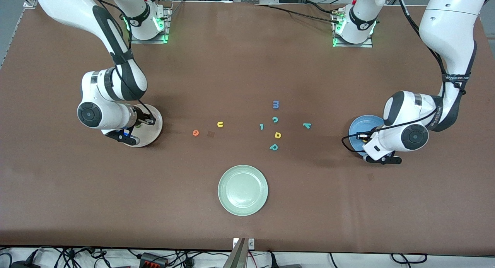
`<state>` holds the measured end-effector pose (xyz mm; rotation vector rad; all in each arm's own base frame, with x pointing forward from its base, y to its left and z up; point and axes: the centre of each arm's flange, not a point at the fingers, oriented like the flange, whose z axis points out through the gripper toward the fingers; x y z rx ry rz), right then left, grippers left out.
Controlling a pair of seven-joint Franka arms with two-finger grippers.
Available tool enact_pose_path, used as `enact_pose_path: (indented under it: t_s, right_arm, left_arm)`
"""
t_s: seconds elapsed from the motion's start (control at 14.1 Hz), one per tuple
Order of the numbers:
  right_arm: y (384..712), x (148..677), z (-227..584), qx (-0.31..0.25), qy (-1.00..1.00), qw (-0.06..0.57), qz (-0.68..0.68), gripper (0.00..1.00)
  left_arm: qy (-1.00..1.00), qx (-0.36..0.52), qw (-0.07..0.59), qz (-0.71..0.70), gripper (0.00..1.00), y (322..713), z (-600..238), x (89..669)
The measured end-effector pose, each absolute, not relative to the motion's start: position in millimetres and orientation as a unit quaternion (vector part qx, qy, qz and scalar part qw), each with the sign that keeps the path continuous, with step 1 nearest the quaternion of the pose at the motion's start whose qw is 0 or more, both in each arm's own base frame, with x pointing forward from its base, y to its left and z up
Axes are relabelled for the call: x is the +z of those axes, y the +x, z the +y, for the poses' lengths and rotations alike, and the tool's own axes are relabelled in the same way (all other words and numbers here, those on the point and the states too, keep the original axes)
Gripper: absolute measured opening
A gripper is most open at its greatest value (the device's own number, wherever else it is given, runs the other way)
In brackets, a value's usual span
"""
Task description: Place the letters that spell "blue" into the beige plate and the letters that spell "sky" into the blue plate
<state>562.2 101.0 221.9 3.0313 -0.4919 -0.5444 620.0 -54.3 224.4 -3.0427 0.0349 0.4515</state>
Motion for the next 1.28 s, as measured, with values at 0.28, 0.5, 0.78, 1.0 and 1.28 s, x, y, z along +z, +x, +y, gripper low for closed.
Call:
enact_pose_path:
  t_s: [0.28, 0.5, 0.78, 1.0, 1.28]
  right_arm:
    - [563.1, 197.0, 78.4, -0.168, 0.976, 0.007, -0.14, 0.1]
    - [565.4, 186.0, 63.9, -0.166, 0.976, 0.004, -0.144, 0.25]
    - [582.9, 215.4, 82.4, -0.135, 0.982, -0.006, -0.13, 0.65]
    - [598.5, 253.5, 144.5, -0.097, 0.992, -0.016, -0.08, 0.96]
    - [581.6, 267.7, 249.6, -0.079, 0.997, -0.017, 0.003, 1.0]
  left_arm:
    - [-0.985, 0.159, 0.036, -0.062, 1.0, 598.5, -133.9, 232.5]
    - [-0.984, 0.134, 0.02, -0.114, 1.0, 568.6, -207.5, 227.3]
    - [-0.984, 0.085, -0.028, -0.152, 1.0, 528.7, -227.4, 183.7]
    - [-0.986, 0.082, -0.031, -0.145, 0.92, 516.2, -241.2, 177.4]
    - [-0.991, 0.063, -0.021, -0.115, 0.79, 514.9, -245.8, 171.8]
